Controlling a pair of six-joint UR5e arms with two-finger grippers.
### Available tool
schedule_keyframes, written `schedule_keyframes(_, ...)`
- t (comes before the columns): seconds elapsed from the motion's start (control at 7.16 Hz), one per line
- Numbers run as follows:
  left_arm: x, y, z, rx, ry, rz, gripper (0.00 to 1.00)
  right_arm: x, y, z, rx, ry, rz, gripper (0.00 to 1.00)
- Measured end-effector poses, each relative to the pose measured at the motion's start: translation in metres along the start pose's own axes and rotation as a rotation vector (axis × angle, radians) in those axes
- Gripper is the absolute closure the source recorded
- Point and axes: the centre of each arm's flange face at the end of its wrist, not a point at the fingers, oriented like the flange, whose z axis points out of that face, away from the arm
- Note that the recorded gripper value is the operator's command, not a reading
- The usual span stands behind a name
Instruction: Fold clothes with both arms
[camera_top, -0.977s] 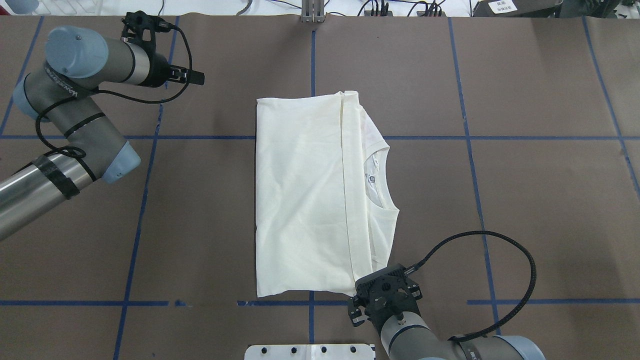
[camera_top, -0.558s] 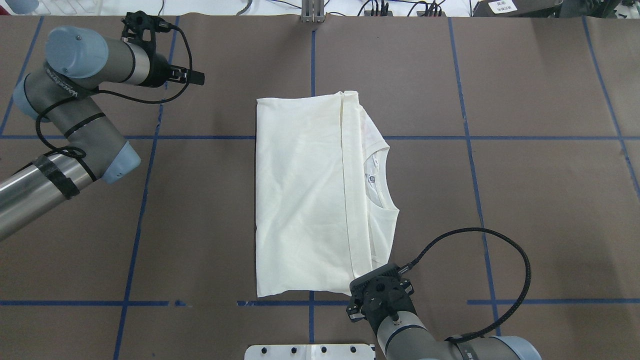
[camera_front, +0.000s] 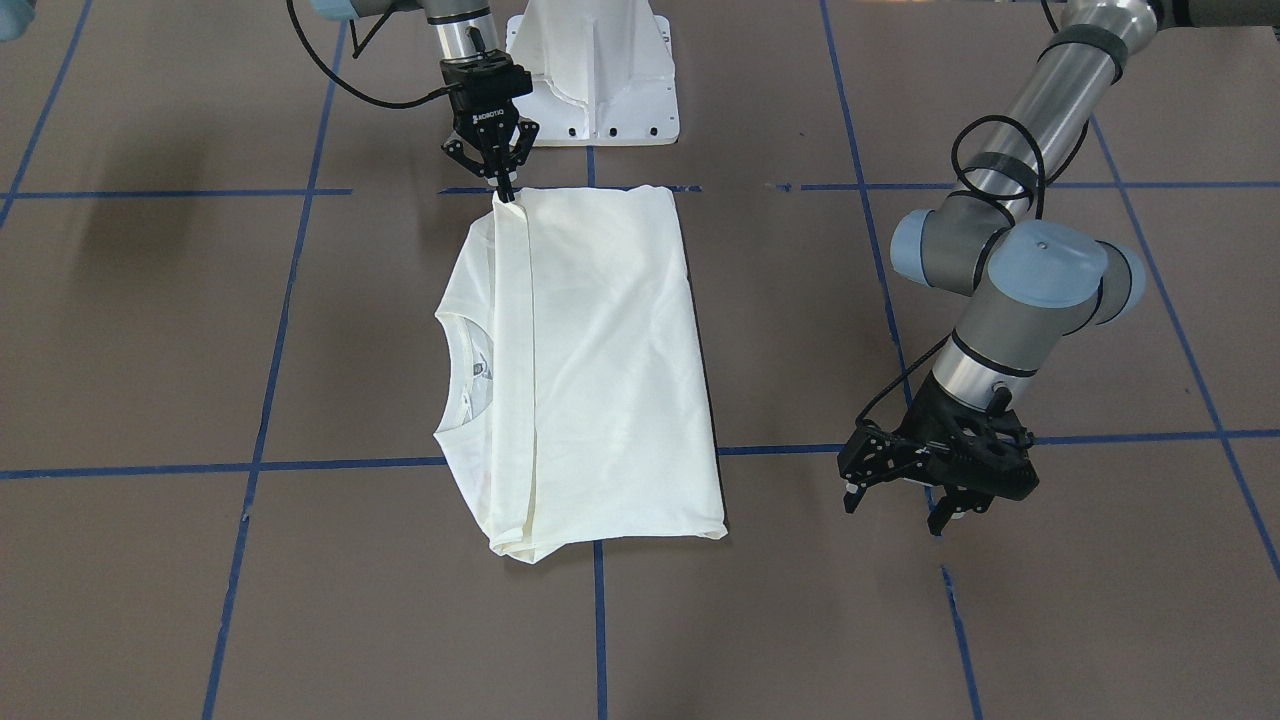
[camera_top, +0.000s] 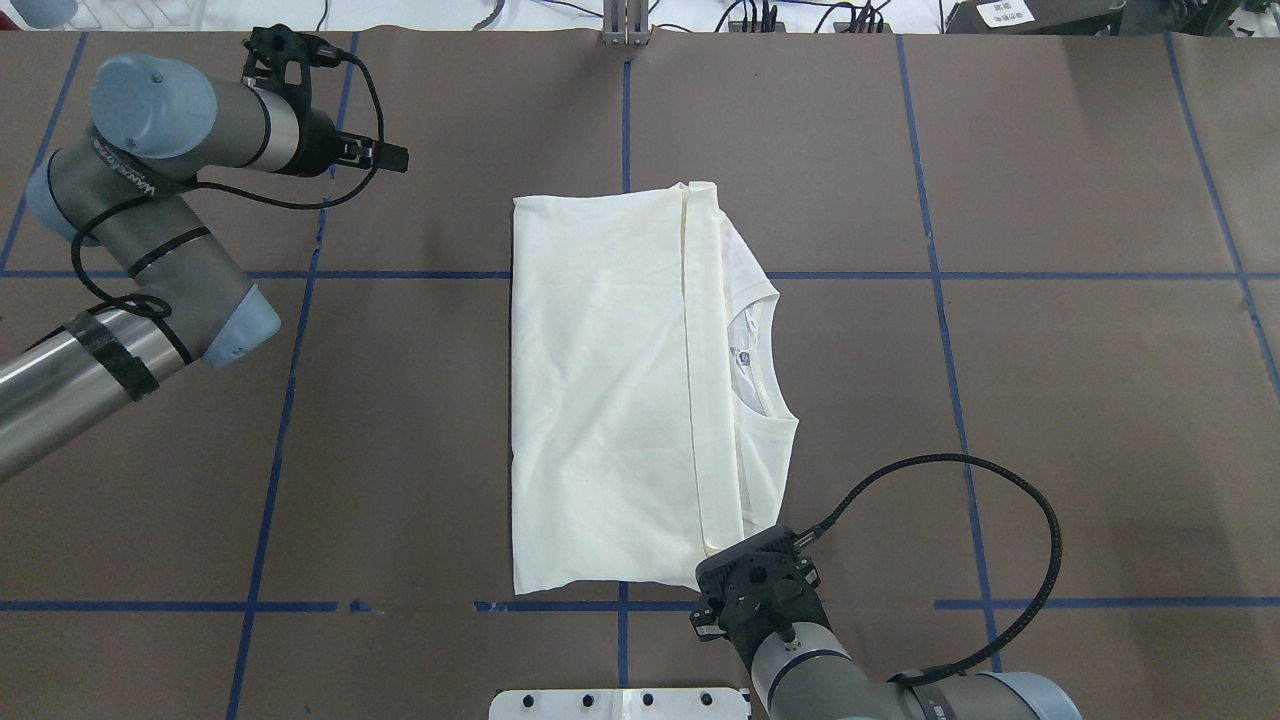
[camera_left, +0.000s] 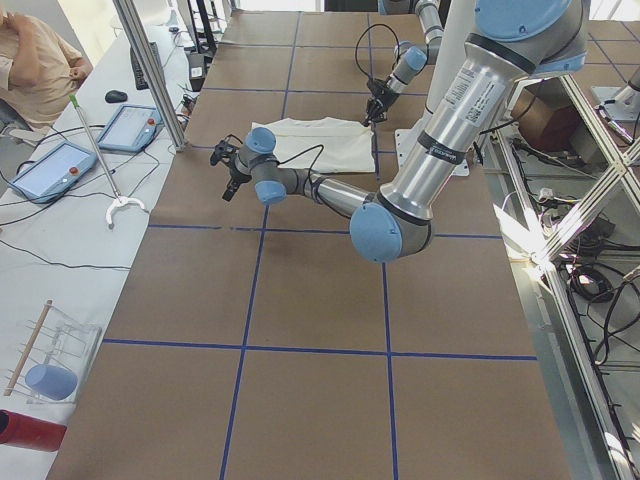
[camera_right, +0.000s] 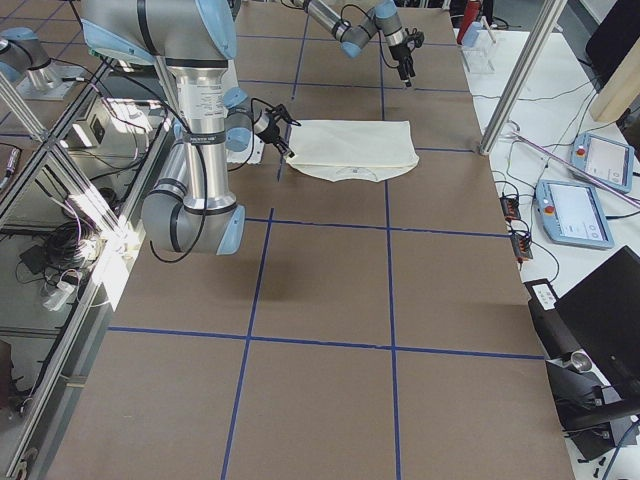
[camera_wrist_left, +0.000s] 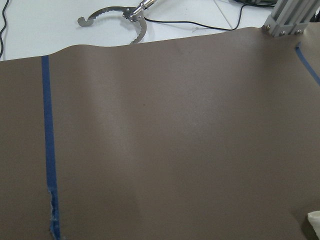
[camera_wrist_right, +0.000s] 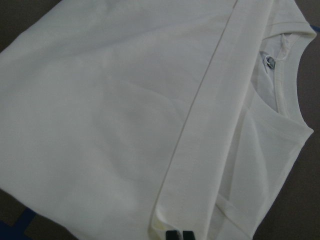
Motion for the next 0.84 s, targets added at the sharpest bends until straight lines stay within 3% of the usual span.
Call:
schedule_keyframes(0.42,0.001,0.001,0.001,-0.001,0.001,-0.006,0.0,-0.003,-0.012,-0.004,0.015,-0.02,0.066,1.0)
schedule_keyframes(0.84,0.002,0.002,0.001,-0.002,0.002,-0.02,0.0,0.031,0.013,0.002,0.002,-0.03,0.383,1.0)
